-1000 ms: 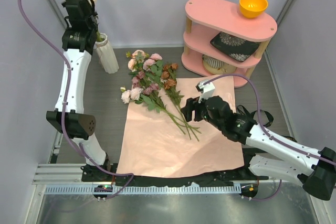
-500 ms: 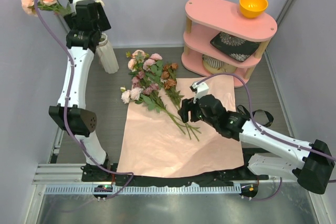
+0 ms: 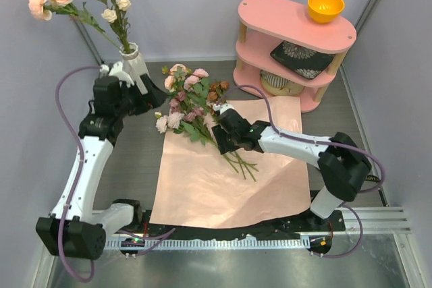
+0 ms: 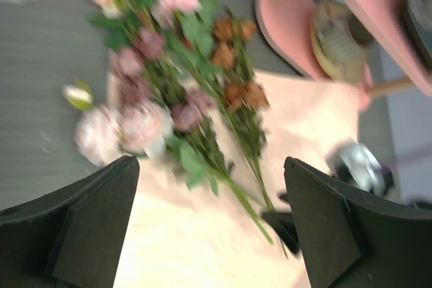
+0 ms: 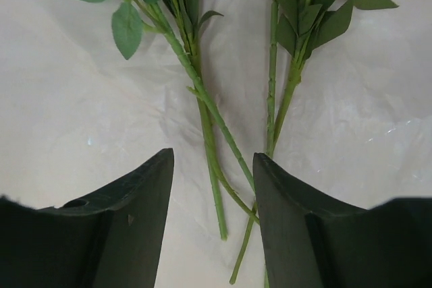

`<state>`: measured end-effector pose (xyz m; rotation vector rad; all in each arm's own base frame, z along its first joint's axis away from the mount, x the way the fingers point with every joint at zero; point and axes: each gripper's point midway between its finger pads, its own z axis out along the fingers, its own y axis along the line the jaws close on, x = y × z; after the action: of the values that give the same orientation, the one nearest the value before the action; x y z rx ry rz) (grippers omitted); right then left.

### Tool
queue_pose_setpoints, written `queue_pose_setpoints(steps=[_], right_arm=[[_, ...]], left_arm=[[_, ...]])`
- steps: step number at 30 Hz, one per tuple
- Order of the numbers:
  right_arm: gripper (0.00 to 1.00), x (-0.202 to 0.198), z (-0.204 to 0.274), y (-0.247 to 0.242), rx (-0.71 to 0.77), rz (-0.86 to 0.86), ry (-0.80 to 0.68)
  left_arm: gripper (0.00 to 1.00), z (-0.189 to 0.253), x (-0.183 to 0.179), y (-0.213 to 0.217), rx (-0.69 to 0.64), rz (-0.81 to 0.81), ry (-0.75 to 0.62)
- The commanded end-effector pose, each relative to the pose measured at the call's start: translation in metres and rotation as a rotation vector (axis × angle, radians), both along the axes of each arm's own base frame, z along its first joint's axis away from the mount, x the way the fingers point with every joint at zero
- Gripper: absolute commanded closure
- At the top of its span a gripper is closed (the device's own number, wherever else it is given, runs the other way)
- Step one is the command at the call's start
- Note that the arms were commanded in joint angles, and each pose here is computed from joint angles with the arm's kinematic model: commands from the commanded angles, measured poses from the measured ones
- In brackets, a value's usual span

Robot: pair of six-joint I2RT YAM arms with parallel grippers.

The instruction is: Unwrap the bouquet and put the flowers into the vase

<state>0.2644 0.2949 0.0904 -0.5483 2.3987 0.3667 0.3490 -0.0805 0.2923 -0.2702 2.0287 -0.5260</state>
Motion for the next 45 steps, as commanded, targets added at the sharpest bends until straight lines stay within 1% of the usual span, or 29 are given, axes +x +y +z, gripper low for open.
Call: queue_pose_setpoints(steps=[1,2,3,4,6,7,10,16,20,24,26,31,34,37,38,39,42,43,45], right_arm=[[0.50,0.005,-0.005,0.007,-0.060,0.069,0.038],[0.54,0.007,-0.015,0.008,-0.087,0.076,0.047],[0.58,0.011,-0.014,0.010,-0.093,0.078,0.037],[0.60,0.014,-0.018,0.008,-0.113,0.078,0.028],[0.64,0.016,-0.023,0.009,-0.141,0.111,0.017],[0.64,0.017,-0.025,0.009,-0.151,0.123,0.013],[0.65,0.018,-0.033,0.006,-0.185,0.156,0.001],[0.69,0.019,-0.042,0.002,-0.230,0.186,-0.013],[0.71,0.015,-0.048,0.008,-0.231,0.225,-0.013],[0.77,0.016,-0.050,0.009,-0.300,0.230,-0.059],[0.78,0.017,-0.046,0.012,-0.312,0.232,-0.083],[0.76,0.010,-0.050,0.021,-0.327,0.259,-0.096],[0.81,0.011,-0.046,0.024,-0.337,0.267,-0.124],[0.92,0.016,-0.023,0.027,-0.337,0.253,-0.203],[0.97,0.021,-0.013,0.027,-0.343,0.224,-0.250],[0.99,0.023,0.010,0.027,-0.329,0.216,-0.311],[0.99,0.022,0.049,0.032,-0.279,0.186,-0.423],[0.99,0.021,0.074,0.030,-0.229,0.167,-0.462],[0.99,0.020,0.097,0.028,-0.172,0.139,-0.501]], left_arm=[[0.08,-0.028,-0.041,-0.051,-0.234,-0.240,0.029],[0.09,-0.031,-0.050,-0.053,-0.243,-0.251,0.029],[0.09,-0.038,-0.057,-0.057,-0.251,-0.274,0.045],[0.09,-0.053,-0.064,-0.058,-0.257,-0.277,0.082],[0.11,-0.061,-0.074,-0.060,-0.276,-0.285,0.104],[0.11,-0.068,-0.078,-0.062,-0.285,-0.291,0.120],[0.11,-0.071,-0.088,-0.065,-0.302,-0.311,0.130],[0.11,-0.074,-0.097,-0.065,-0.289,-0.324,0.141],[0.12,-0.074,-0.098,-0.065,-0.290,-0.328,0.144],[0.11,-0.072,-0.099,-0.065,-0.293,-0.323,0.145],[0.12,-0.071,-0.100,-0.065,-0.294,-0.322,0.141],[0.12,-0.068,-0.102,-0.064,-0.291,-0.319,0.144],[0.12,-0.066,-0.104,-0.063,-0.289,-0.313,0.143],[0.12,-0.063,-0.105,-0.064,-0.293,-0.313,0.142],[0.12,-0.062,-0.105,-0.063,-0.296,-0.312,0.142],[0.12,-0.059,-0.105,-0.064,-0.302,-0.311,0.137],[0.12,-0.052,-0.105,-0.066,-0.316,-0.323,0.116],[0.12,-0.049,-0.104,-0.066,-0.326,-0.320,0.111],[0.12,-0.041,-0.104,-0.070,-0.341,-0.342,0.085]])
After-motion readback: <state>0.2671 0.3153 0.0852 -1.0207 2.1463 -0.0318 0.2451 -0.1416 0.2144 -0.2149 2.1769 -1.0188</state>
